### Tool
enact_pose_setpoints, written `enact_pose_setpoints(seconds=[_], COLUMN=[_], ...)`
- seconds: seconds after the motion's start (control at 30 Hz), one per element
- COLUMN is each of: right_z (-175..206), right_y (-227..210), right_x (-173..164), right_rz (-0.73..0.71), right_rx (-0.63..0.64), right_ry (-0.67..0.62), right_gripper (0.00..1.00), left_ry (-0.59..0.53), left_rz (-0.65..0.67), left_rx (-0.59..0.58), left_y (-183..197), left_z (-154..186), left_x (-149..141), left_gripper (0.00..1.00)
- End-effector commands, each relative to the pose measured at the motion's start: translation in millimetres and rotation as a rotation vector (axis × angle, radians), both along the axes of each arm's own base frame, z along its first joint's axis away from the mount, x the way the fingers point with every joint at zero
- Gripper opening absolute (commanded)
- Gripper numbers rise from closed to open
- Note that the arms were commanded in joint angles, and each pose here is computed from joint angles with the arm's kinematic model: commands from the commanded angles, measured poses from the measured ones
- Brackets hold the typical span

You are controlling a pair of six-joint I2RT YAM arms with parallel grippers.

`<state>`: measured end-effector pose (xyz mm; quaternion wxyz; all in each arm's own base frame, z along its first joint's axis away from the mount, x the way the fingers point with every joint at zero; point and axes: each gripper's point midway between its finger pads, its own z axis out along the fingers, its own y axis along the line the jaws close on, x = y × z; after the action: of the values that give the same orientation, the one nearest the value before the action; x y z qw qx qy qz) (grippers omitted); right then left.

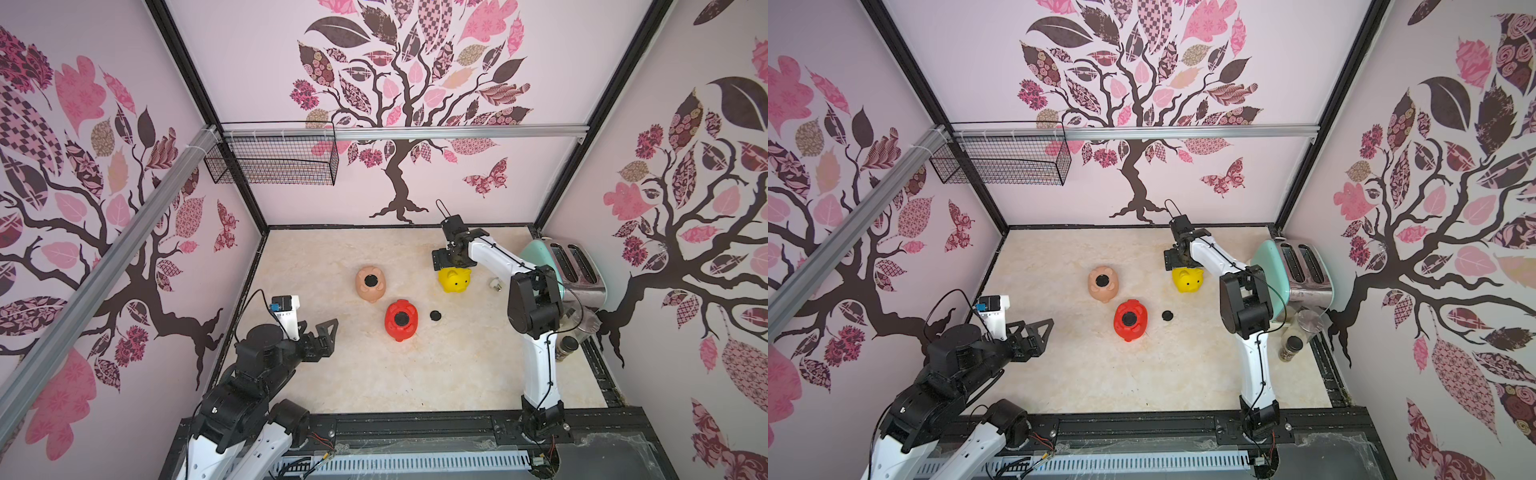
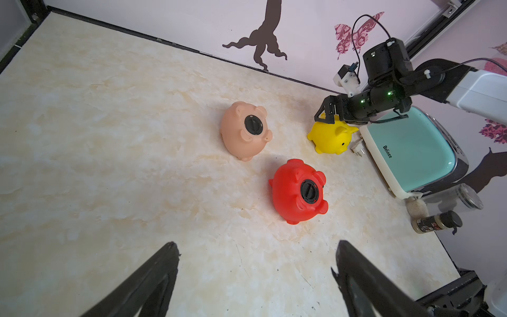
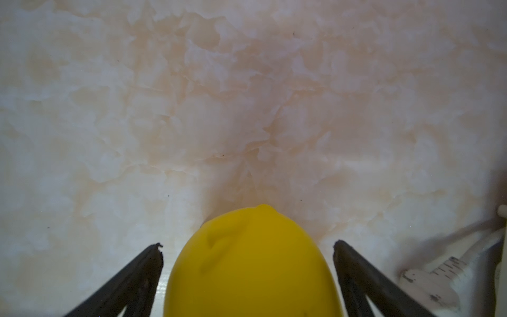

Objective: Close piggy banks
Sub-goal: Move the piggy bank to the center of the board.

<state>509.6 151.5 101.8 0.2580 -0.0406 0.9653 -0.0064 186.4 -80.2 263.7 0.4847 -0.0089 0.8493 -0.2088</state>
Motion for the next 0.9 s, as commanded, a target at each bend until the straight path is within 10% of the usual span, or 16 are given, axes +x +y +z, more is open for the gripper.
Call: enact_pose_setpoints(seconds=[0.0,0.37,0.87], right_z=[49.3,65.5,52.5], right_y=[4.9,-13.1,-57.9], right_x=[2.5,-29.5,-39.2], right_rz=[0.017,-0.002,-0.167], right_rx=[0.052,0.087,0.469], right_ry=[-0.126,-0.259,-0.275], right_gripper=[1.0,1.0,0.84], left_ry=[-0.001,0.011,0.01], left_rz=[-0.014,-0.024,-0.032], left_rx=[0.011,0.013,0.011], left_y=[-1.8,-4.2,-5.5], left_z=[-1.7,-4.0,-3.7], left_x=[0.6,1.9,1.4], left_gripper=[0.92,0.92,0.92])
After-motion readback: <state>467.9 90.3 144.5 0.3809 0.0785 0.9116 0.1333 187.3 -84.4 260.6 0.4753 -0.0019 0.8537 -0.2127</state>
